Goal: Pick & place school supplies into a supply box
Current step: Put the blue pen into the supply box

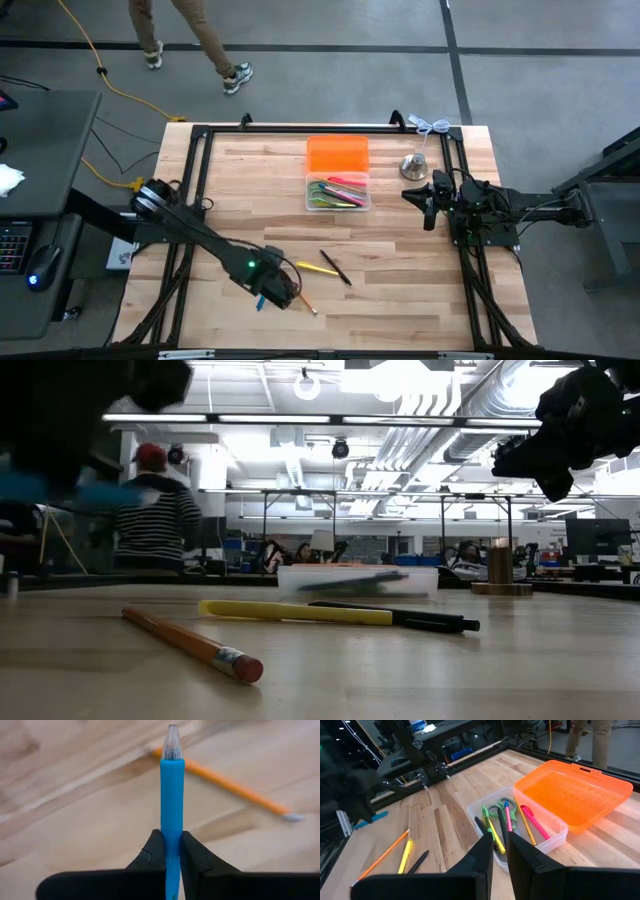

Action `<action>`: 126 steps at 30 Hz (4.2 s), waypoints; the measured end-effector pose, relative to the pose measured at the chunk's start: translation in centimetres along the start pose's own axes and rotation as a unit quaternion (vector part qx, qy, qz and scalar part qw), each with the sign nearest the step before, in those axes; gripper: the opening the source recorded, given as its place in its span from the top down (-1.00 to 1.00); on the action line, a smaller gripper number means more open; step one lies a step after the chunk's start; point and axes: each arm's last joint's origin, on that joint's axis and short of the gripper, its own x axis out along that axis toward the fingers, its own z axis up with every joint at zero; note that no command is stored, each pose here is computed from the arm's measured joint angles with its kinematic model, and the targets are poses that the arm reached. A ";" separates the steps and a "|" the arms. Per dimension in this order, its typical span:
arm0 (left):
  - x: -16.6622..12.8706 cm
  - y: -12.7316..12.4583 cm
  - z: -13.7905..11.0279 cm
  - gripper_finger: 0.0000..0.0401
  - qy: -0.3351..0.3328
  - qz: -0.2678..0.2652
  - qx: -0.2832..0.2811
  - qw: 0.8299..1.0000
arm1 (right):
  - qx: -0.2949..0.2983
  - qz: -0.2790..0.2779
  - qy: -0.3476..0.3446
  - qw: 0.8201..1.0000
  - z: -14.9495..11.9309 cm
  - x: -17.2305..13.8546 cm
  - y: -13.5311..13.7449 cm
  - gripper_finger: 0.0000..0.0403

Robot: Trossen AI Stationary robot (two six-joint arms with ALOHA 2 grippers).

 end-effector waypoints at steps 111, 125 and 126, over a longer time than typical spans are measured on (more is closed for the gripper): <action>-7.4 -1.0 18.1 0.77 -0.324 -0.548 0.270 0.722 | 0.028 0.305 -0.041 0.951 9.7 12.5 9.1 -0.08; -7.4 -1.0 18.1 0.77 -0.326 -0.547 0.269 0.723 | 0.029 0.300 -0.035 0.953 9.5 12.6 9.0 0.51; -7.3 -0.9 18.1 0.77 -0.325 -0.546 0.269 0.723 | 0.029 0.300 -0.035 0.953 9.5 12.6 9.0 0.56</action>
